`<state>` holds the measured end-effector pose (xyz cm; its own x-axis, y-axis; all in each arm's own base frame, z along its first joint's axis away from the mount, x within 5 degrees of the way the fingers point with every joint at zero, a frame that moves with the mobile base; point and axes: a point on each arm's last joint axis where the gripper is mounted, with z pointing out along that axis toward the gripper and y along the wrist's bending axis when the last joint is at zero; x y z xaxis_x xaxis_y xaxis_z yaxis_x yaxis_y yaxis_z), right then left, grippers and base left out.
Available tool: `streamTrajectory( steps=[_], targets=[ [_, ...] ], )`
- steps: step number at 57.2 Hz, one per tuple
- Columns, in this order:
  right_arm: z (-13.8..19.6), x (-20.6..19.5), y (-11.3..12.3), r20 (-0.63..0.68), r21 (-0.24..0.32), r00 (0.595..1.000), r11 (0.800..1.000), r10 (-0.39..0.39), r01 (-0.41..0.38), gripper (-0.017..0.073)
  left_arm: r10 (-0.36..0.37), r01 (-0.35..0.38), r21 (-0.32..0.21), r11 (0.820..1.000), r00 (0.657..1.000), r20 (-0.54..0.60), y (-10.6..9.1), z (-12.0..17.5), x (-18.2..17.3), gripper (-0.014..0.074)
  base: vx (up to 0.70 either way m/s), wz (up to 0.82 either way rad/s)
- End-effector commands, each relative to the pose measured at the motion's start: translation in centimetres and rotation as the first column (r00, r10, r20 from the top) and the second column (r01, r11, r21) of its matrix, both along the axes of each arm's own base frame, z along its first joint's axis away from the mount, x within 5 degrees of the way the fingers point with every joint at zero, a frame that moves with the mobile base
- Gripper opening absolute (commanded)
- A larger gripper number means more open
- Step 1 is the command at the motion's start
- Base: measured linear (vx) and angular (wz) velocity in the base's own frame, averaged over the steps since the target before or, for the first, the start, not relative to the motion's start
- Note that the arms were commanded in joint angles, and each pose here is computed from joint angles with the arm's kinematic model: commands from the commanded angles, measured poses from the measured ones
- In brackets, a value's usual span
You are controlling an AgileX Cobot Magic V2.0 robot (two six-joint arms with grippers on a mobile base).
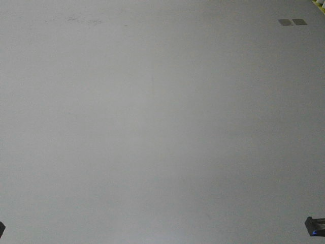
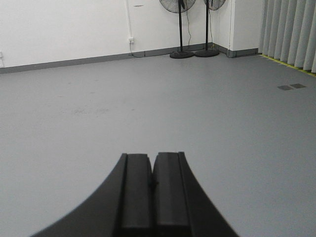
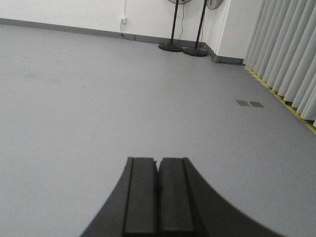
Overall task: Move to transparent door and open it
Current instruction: 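Drive the base forward toward the white-framed glass sliding door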
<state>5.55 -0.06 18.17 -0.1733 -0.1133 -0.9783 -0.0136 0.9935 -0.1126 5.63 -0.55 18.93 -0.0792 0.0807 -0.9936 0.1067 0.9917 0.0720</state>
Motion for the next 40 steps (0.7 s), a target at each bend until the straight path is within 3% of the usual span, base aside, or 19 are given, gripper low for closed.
streamTrajectory(
  steps=[1,40],
  targets=[
    [0.66,0.04,-0.01,0.089,-0.011,0.996,1.0,-0.001,0.002,-0.0001,-0.008,0.01,-0.023,1.0,0.996,0.088,-0.06,0.58,-0.04,0.0,0.0,0.0],
    [0.66,0.04,-0.01,0.089,-0.011,0.996,1.0,-0.001,0.002,-0.0001,-0.008,0.01,-0.023,1.0,0.996,0.088,-0.06,0.58,-0.04,0.0,0.0,0.0]
  ],
)
